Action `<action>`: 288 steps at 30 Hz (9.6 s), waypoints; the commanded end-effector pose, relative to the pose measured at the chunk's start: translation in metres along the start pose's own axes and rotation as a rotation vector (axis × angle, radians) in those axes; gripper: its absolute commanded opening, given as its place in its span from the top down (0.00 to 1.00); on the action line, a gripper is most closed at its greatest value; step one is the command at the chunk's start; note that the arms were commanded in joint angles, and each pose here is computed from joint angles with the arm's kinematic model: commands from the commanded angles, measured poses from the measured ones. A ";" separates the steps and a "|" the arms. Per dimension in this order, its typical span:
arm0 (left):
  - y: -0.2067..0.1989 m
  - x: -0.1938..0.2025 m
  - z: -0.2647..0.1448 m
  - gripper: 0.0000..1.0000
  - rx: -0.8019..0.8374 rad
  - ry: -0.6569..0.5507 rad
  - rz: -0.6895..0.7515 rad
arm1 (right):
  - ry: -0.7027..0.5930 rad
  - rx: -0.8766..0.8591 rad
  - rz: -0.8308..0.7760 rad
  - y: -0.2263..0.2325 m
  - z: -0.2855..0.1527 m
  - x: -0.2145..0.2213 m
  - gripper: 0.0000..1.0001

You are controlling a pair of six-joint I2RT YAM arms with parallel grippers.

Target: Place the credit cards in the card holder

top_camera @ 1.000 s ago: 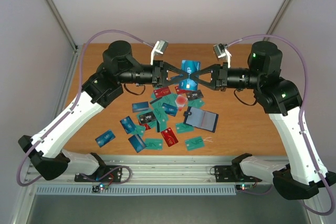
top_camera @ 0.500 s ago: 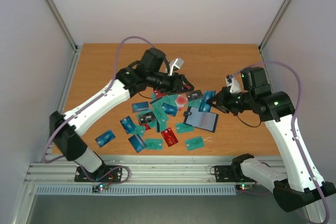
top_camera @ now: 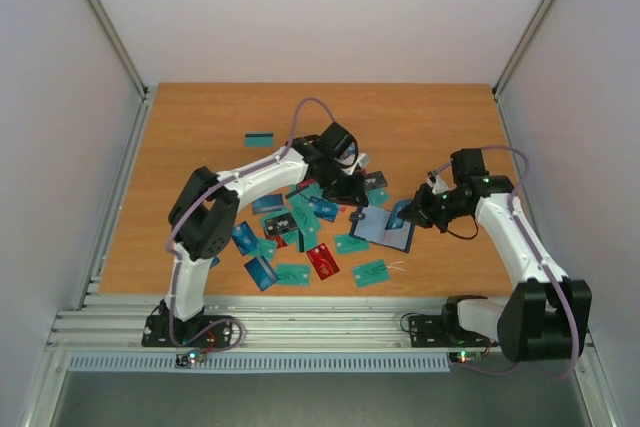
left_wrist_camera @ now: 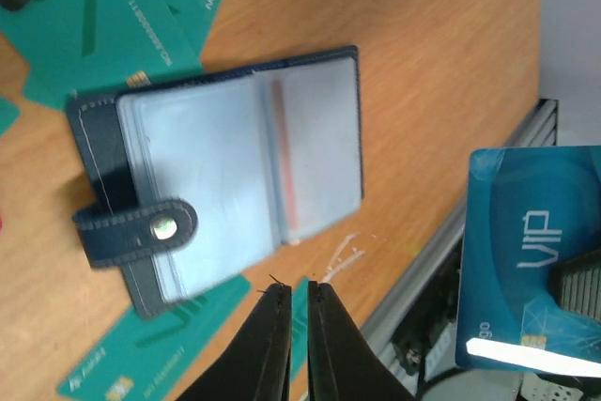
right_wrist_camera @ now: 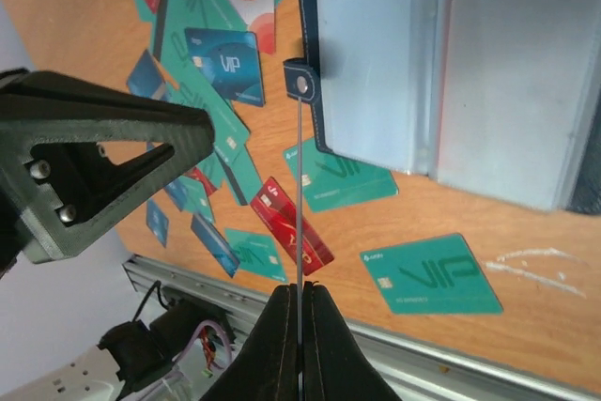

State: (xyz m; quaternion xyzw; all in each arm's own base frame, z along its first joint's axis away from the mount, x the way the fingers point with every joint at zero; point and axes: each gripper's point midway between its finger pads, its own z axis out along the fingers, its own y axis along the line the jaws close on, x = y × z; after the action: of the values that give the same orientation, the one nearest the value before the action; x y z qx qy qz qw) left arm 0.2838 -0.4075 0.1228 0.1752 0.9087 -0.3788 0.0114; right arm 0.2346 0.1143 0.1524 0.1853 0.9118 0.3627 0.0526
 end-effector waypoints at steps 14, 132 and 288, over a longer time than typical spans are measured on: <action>0.033 0.002 0.051 0.97 -0.057 0.152 0.228 | -0.062 -0.017 -0.199 -0.032 0.054 -0.042 0.99; 0.094 -0.004 0.038 0.45 -0.358 0.125 0.267 | -0.029 -0.135 -0.040 -0.065 0.103 -0.028 0.99; 0.099 0.033 0.068 0.89 -0.219 0.229 0.101 | 0.246 0.220 -0.085 -0.015 0.142 -0.016 0.59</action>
State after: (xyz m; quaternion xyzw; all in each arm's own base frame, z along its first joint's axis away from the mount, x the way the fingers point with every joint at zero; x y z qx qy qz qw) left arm 0.2972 -0.3872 0.0208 0.2613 0.9218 -0.2854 -0.0228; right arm 0.2646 0.1723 0.0282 0.1267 0.9586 0.2406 -0.0841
